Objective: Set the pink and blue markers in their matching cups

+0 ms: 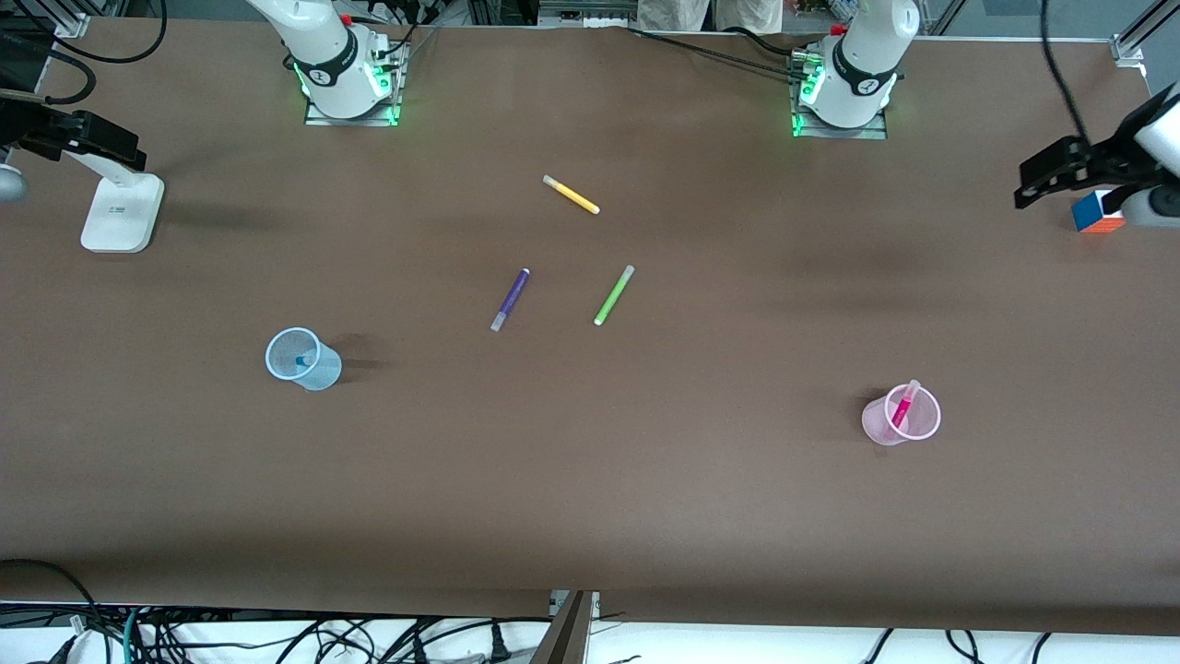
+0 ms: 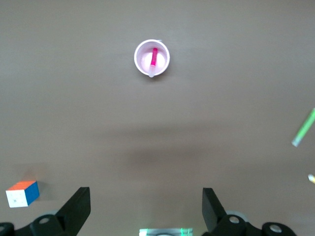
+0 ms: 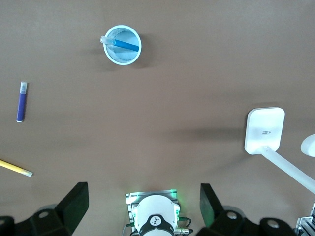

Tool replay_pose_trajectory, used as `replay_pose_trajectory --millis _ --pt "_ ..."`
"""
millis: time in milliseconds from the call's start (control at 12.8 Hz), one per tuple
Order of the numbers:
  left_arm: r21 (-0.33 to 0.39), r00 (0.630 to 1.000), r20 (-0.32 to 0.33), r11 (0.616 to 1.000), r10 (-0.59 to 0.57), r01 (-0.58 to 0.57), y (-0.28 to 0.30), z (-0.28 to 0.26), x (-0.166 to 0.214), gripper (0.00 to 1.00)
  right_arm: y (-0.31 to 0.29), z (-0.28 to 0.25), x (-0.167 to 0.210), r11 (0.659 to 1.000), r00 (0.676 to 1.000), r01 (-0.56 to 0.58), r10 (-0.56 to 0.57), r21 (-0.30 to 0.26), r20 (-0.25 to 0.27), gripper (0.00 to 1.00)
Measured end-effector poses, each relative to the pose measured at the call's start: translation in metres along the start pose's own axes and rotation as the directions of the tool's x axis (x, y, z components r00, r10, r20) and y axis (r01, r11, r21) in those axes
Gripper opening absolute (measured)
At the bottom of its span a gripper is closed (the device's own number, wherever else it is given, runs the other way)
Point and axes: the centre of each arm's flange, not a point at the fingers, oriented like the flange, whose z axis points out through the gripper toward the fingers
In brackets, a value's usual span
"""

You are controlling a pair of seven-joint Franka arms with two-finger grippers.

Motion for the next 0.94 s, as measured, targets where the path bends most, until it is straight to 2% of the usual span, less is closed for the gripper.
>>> replay_pose_trajectory --millis 313,626,939 --pt "0.013 0.999 0.019 0.999 -0.041 0.040 -0.003 0.033 -0.011 1.00 0.000 0.002 0.002 1.000 1.000 0.000 0.000 0.000 0.001 1.00" --pt "0.004 0.999 -0.022 0.999 -0.041 0.042 -0.005 0.047 0.002 1.00 0.000 0.001 0.002 1.000 1.000 0.000 0.000 0.000 -0.001 1.00" --pt "0.002 0.999 -0.004 0.999 -0.044 0.044 -0.006 0.056 0.007 1.00 0.000 0.001 0.003 1.000 1.000 0.000 0.000 0.000 -0.005 1.00"
